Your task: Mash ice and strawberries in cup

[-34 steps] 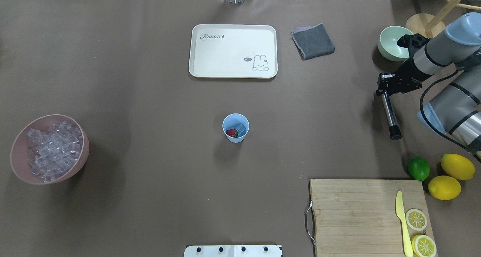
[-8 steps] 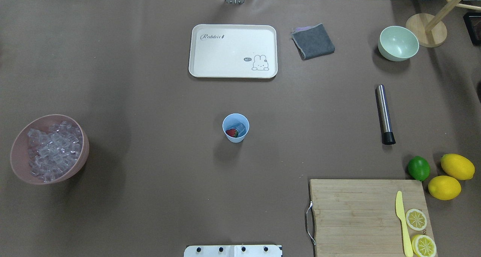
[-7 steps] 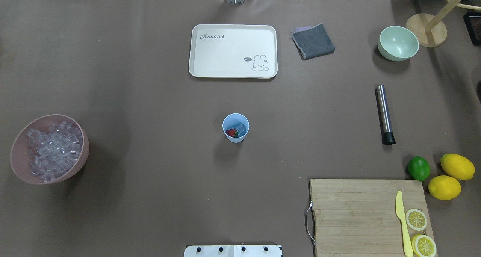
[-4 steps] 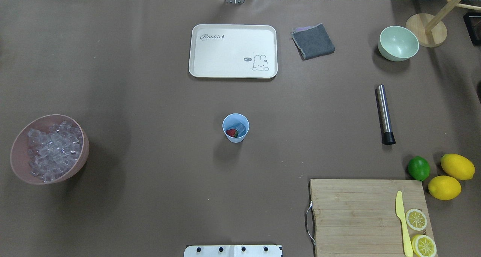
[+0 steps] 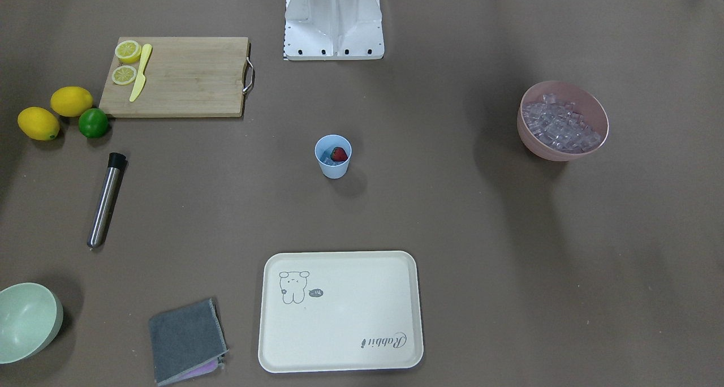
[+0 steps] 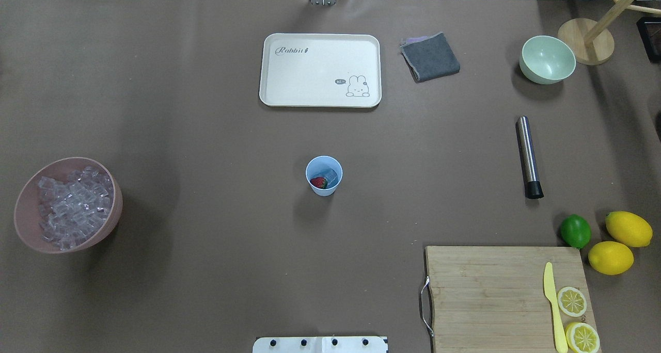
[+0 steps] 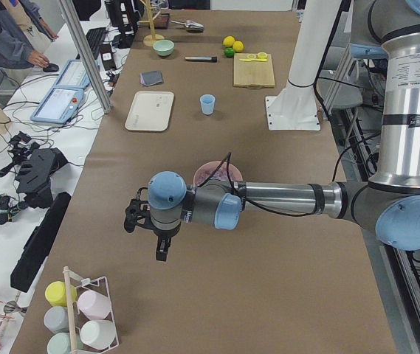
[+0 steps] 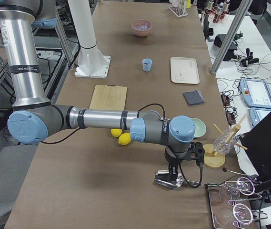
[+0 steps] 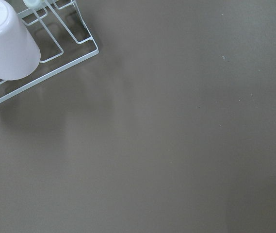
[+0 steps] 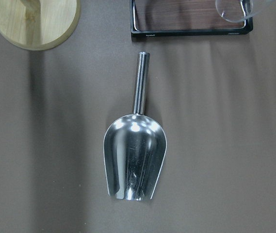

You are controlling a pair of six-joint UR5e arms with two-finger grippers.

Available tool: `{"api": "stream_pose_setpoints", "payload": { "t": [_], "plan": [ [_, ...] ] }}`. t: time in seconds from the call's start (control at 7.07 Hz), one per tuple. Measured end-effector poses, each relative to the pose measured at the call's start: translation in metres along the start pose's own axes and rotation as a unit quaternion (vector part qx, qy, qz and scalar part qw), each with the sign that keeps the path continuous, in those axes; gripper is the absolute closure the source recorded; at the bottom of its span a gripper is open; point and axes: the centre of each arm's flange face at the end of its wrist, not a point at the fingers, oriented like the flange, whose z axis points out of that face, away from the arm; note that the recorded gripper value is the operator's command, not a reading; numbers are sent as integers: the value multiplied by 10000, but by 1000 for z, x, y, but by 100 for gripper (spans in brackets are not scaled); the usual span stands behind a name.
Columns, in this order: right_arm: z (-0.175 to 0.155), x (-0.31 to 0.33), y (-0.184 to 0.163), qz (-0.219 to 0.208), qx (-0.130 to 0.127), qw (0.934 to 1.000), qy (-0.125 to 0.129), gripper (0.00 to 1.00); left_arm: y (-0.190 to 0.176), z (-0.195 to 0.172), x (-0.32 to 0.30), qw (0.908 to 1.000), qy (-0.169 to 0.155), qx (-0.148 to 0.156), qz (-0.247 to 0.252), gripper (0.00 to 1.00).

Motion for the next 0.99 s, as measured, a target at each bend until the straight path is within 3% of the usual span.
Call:
{"api": "stream_pose_setpoints", "payload": {
  "t": [0.99],
  "plan": [
    [-4, -1, 3, 33, -20, 10000, 24, 0, -1, 2, 0, 10000, 13, -22, -9, 3]
  ]
}}
